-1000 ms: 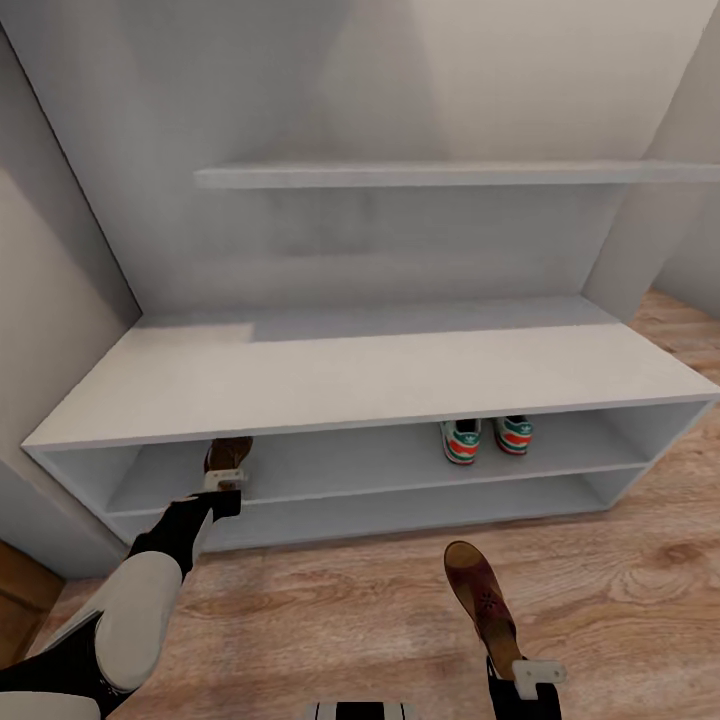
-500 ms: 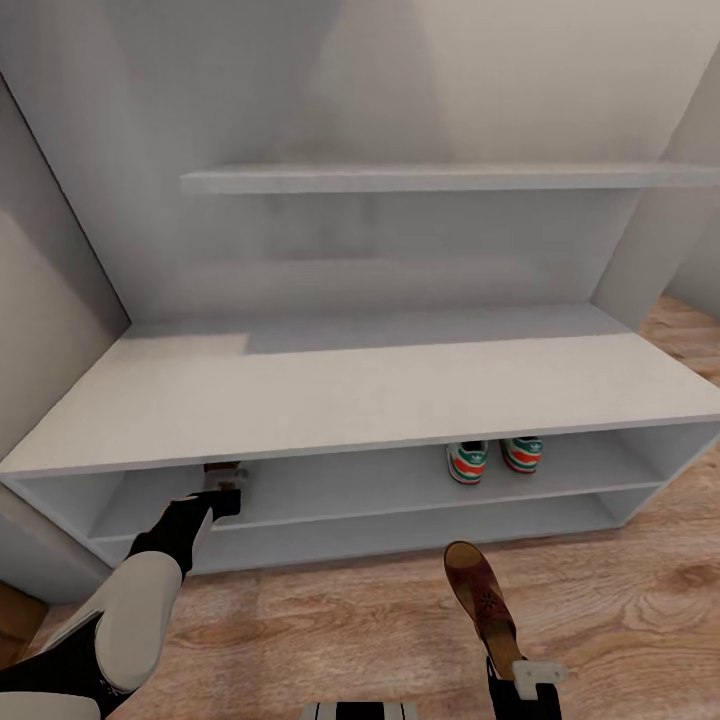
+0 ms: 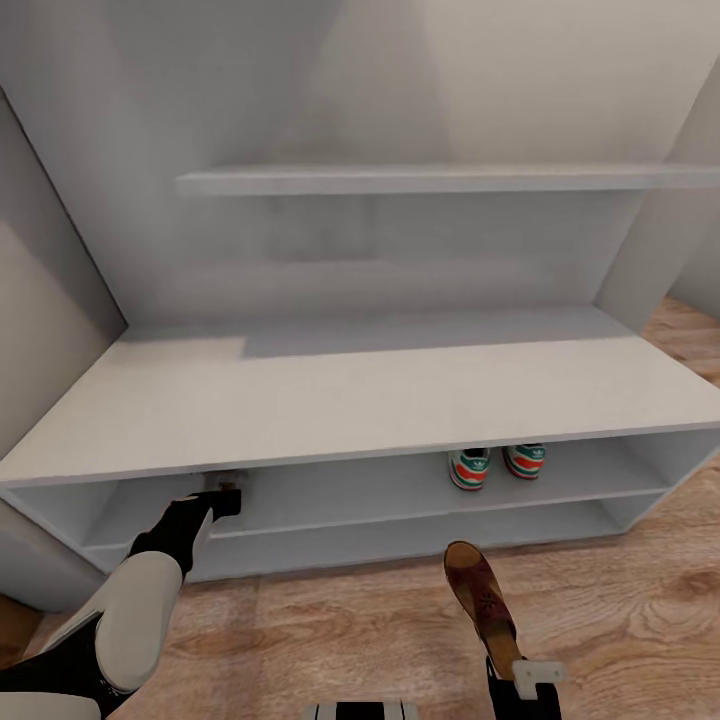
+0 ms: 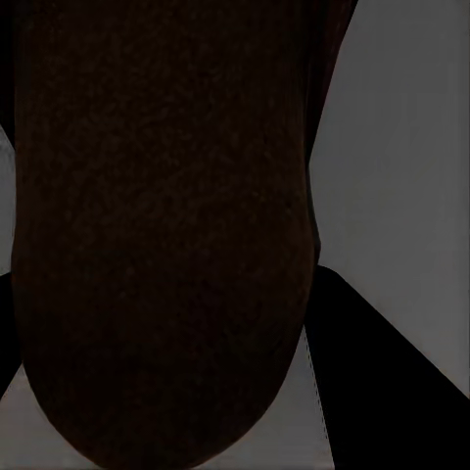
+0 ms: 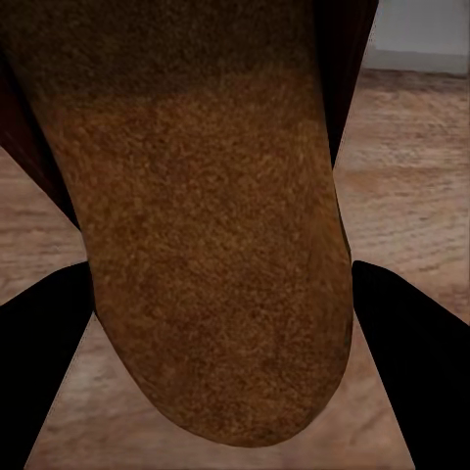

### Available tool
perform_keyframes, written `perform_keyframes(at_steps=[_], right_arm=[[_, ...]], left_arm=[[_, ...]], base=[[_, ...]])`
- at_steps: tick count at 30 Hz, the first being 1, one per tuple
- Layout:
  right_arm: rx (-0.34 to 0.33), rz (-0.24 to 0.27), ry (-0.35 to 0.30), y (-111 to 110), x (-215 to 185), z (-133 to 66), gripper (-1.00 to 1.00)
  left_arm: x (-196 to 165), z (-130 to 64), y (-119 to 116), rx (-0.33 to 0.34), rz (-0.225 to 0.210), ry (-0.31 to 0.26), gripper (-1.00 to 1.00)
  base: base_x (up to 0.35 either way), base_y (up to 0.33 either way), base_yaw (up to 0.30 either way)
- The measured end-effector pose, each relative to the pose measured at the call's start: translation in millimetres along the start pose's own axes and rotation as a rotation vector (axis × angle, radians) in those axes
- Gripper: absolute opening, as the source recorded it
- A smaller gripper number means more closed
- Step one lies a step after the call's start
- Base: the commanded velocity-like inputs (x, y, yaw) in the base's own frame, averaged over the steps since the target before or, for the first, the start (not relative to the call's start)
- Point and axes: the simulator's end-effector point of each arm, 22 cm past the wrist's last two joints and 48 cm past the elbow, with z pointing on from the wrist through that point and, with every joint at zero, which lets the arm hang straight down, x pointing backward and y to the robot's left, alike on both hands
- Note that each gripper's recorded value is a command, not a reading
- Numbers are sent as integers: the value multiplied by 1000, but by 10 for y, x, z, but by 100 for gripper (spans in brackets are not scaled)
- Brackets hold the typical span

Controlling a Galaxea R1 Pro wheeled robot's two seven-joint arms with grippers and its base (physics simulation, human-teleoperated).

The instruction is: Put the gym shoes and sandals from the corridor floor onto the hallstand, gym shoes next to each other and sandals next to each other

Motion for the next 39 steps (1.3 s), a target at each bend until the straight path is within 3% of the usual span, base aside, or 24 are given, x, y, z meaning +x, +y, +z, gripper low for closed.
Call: perform_keyframes(at_steps=[12, 13, 25, 39], right_arm=[[1, 0, 2, -1, 9, -1, -100], [0, 0, 1, 0, 7, -1, -100], [0, 0, 1, 0, 6, 2, -100], [0, 0, 2, 0, 11, 2, -100]], left_arm=[[-2, 3, -3, 3, 1, 0, -100], [-2, 3, -3, 2, 1, 0, 100], [55, 13, -10, 5, 2, 8, 100], [83, 17, -13, 9, 3, 11, 100]], base=[[33, 0, 0], [2, 0, 0], [-16, 0, 0], [-304, 0, 0]])
